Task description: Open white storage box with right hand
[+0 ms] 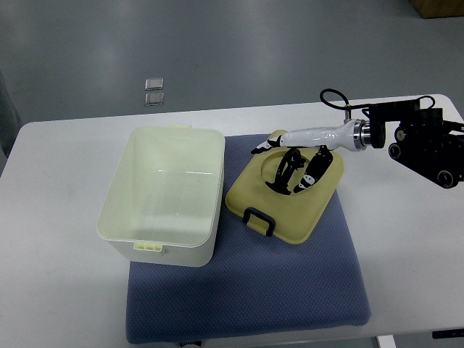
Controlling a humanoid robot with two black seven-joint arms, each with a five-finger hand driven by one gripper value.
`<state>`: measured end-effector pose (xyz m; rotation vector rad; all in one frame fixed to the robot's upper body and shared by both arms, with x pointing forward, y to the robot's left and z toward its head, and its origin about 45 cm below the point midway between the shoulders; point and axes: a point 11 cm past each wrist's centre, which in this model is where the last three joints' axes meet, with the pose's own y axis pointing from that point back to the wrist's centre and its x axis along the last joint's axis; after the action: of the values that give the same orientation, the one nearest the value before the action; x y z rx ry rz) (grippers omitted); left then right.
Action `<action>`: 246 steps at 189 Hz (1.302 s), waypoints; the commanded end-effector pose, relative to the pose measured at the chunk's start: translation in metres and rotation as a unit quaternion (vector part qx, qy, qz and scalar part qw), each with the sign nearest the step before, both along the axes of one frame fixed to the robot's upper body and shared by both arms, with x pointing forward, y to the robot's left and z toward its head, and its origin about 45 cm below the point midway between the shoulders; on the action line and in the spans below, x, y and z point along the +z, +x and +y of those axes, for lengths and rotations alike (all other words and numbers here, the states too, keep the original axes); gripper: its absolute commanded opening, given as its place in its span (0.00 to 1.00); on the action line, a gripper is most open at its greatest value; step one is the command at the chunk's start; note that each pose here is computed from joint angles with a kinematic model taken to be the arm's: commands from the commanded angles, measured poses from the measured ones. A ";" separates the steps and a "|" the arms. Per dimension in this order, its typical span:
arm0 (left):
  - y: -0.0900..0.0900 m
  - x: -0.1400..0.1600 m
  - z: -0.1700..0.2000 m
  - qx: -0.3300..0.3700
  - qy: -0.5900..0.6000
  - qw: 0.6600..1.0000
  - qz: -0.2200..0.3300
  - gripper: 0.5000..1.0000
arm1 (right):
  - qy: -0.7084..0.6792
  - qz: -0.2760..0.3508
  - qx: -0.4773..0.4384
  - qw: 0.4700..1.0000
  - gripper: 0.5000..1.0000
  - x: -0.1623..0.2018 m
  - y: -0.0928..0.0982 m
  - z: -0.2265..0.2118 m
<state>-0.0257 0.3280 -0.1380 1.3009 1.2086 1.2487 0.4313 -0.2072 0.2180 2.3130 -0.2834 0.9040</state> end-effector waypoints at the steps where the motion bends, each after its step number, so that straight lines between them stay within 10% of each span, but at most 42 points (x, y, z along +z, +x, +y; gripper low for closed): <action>1: 0.000 0.000 0.000 0.000 0.000 1.000 0.000 1.00 | 0.025 0.020 -0.013 0.999 0.86 0.011 0.003 -0.003; 106: -0.001 0.000 0.000 0.000 0.000 1.000 0.000 1.00 | 0.411 0.111 -0.194 0.884 0.86 0.080 0.039 -0.028; 191: 0.000 0.000 0.000 0.000 0.000 1.000 0.000 1.00 | 0.593 0.151 -0.418 0.672 0.86 0.020 0.054 -0.093; 246: -0.001 0.000 0.000 0.000 0.000 1.000 0.000 1.00 | 0.561 0.181 -0.496 0.637 0.86 -0.040 0.035 -0.086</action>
<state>-0.0257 0.3280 -0.1380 1.3008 1.2089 1.2490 0.4756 -0.2988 0.1974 2.5500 -2.1597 -0.4932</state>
